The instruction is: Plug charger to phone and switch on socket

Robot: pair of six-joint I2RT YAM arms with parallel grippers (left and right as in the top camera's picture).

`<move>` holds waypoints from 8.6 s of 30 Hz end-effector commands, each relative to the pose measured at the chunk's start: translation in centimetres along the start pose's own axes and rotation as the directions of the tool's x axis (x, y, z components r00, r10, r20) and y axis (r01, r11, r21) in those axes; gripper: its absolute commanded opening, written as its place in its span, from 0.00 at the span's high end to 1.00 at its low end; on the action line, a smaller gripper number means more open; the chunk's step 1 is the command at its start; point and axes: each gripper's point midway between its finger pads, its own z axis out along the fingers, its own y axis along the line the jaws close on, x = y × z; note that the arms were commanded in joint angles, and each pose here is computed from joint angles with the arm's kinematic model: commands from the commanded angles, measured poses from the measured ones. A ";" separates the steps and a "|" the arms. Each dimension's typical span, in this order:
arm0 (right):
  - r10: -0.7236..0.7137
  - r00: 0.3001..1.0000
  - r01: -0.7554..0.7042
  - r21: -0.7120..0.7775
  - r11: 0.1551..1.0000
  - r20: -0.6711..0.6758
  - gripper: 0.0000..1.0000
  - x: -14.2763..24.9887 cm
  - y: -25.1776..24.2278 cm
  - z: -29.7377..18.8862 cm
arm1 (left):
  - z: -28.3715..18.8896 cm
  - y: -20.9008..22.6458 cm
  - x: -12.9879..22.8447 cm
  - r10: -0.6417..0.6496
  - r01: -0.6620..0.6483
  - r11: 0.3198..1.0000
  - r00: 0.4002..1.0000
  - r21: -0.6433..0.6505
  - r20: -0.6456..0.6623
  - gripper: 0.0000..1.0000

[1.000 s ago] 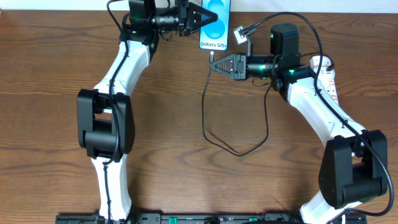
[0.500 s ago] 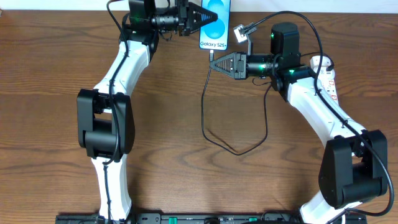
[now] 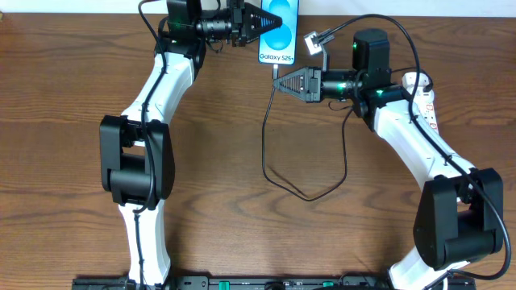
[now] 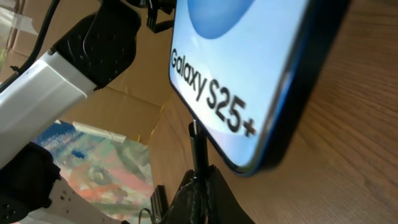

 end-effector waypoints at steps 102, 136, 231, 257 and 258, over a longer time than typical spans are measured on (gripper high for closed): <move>0.037 0.999 -0.038 -0.048 0.998 -0.010 0.99 -0.5 1.9 0.0 | -0.3 -2.4 0.2 0.016 -0.015 0.999 0.999 0.034 -0.036 0.93; 0.110 0.994 -0.109 -0.036 0.993 0.005 0.99 -1.0 1.7 0.0 | -0.3 -2.4 0.2 0.016 -0.015 0.999 0.999 0.034 -0.036 0.93; 0.181 0.973 -0.204 0.172 0.964 0.141 0.43 -2.3 -3.1 -1.7 | -5.0 5.1 -3.1 0.058 -0.009 0.968 0.980 -0.250 0.191 0.93; 0.229 0.967 -0.069 0.745 0.664 -0.114 0.32 -2.3 -9.2 1.9 | -12.5 17.1 1.0 -0.105 0.400 0.567 0.902 -0.720 0.419 0.93; 0.251 0.959 -0.072 0.742 0.667 -0.132 0.32 -1.6 -9.9 2.5 | -12.9 17.3 1.0 -0.102 0.407 0.552 0.899 -0.727 0.426 0.93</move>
